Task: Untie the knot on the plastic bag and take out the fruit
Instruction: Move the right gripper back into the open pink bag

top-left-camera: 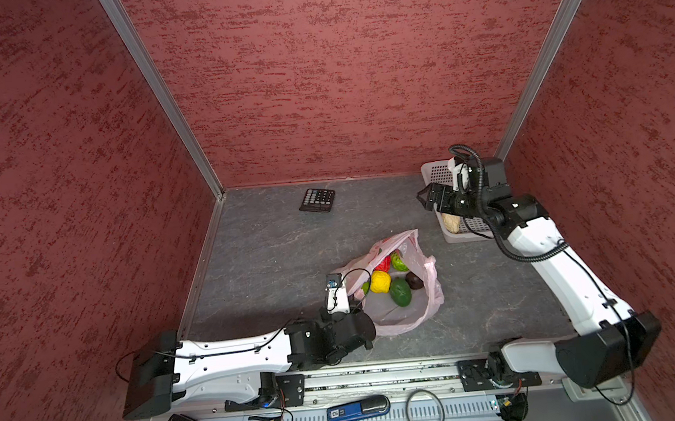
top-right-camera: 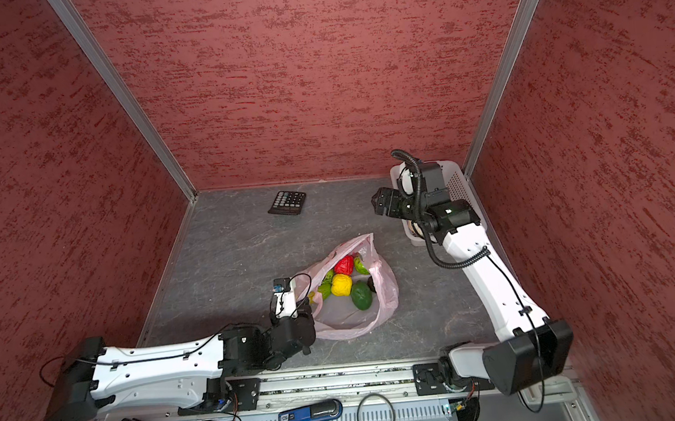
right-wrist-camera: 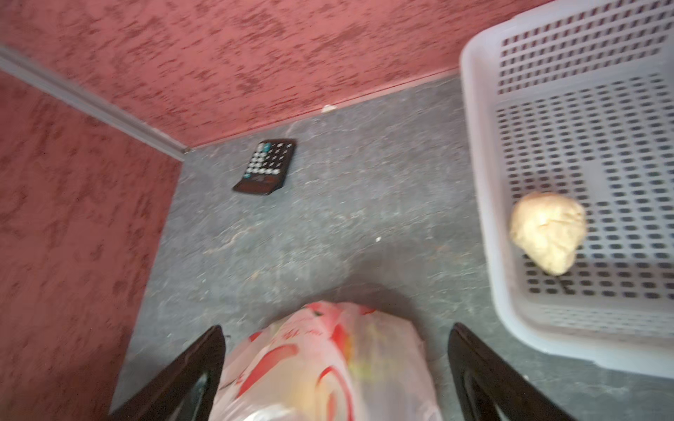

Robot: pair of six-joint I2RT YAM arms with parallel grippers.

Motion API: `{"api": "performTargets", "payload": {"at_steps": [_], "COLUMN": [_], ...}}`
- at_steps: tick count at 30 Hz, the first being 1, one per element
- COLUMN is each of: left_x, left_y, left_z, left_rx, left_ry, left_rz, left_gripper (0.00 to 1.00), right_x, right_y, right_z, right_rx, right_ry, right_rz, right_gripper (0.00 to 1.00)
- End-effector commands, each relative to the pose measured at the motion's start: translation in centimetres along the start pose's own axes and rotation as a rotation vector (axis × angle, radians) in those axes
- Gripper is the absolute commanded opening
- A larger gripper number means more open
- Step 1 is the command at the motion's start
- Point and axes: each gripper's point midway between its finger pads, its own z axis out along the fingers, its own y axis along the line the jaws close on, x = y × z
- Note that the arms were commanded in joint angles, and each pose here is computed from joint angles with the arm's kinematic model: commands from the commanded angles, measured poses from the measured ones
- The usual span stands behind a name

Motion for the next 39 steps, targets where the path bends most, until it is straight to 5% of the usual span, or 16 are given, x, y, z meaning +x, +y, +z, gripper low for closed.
{"api": "performTargets", "payload": {"at_steps": [1, 8, 16, 39], "left_x": [-0.4, -0.4, -0.9, -1.1], "left_y": [0.2, 0.8, 1.0, 1.3], "left_z": [-0.2, -0.5, -0.8, -1.0], "left_rx": [0.001, -0.006, -0.008, 0.002], "left_ry": [-0.029, -0.043, -0.067, -0.074], "left_rz": [-0.005, -0.026, -0.04, -0.05], "left_gripper": [0.0, 0.0, 0.0, 0.0], "right_x": [2.2, 6.4, 12.5, 24.5], "right_y": [4.1, 11.8, 14.1, 4.3], "right_z": [-2.0, -3.8, -3.2, 1.7], "right_rx": [-0.059, -0.177, -0.134, 0.163], "right_ry": [0.065, 0.149, 0.253, 0.355], "right_rz": [0.048, 0.038, -0.002, -0.204], "right_gripper": [0.96, 0.95, 0.92, 0.86]}}
